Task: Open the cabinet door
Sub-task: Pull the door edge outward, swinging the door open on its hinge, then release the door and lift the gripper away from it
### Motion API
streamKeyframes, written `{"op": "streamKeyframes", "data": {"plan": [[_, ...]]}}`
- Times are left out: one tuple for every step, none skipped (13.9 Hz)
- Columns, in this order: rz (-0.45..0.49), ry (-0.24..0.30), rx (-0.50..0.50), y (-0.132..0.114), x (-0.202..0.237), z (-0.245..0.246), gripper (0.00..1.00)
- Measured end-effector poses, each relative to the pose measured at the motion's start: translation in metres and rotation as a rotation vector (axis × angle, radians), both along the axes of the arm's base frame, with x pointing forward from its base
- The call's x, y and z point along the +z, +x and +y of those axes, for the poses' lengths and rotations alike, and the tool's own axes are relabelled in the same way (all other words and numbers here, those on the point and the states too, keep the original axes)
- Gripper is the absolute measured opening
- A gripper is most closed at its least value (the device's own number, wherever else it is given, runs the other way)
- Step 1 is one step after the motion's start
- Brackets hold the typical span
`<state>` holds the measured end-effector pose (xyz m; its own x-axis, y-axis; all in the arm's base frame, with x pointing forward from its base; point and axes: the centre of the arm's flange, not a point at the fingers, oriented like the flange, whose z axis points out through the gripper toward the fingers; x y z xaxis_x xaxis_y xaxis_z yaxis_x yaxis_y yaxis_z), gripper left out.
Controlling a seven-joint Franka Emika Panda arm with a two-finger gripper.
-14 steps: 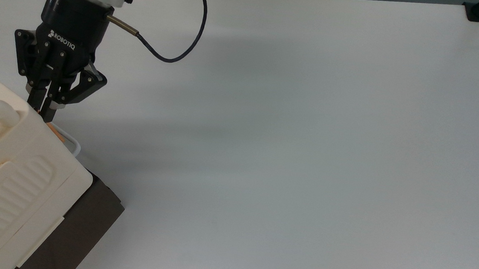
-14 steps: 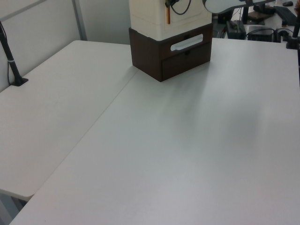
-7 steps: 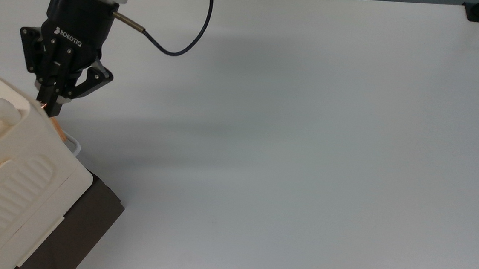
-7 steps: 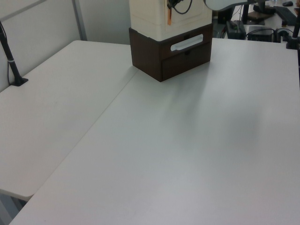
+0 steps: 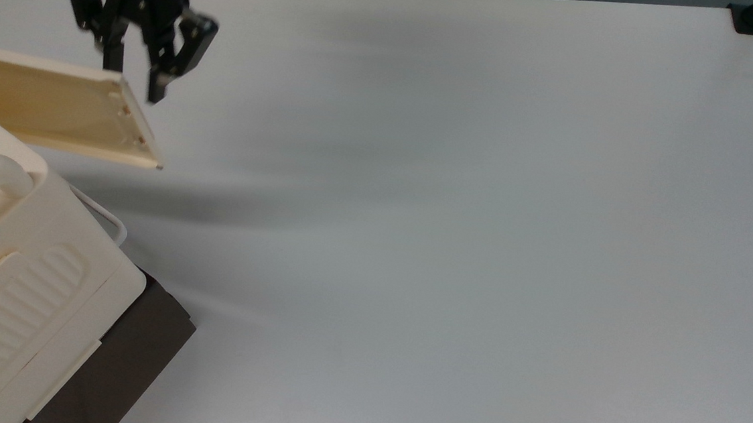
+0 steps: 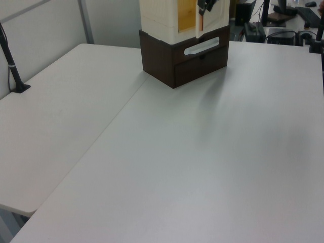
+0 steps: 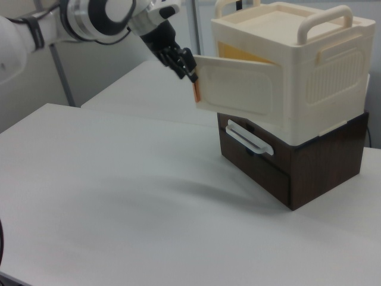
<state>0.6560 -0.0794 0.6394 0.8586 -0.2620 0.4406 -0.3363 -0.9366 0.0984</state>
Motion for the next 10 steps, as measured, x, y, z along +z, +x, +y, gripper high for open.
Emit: {"op": "streamKeyframes", "data": {"plan": [[0.036,0.014,0.015,-0.008,0.004,0.000,0.61],[0.073,0.025,0.028,-0.018,0.010,0.000,0.71],[0.099,0.032,0.038,-0.027,0.017,-0.001,0.81],[0.110,0.036,0.044,-0.035,0.024,-0.001,0.92],[0.107,0.038,0.047,-0.042,0.034,-0.001,0.99],[0.095,0.038,0.050,-0.048,0.044,-0.002,1.00],[0.080,0.037,0.051,-0.052,0.053,-0.002,1.00],[0.065,0.036,0.052,-0.055,0.061,-0.002,1.00],[0.042,0.033,0.054,-0.055,0.069,-0.002,1.00],[-0.014,0.023,0.061,-0.054,0.081,-0.001,1.00]]}}
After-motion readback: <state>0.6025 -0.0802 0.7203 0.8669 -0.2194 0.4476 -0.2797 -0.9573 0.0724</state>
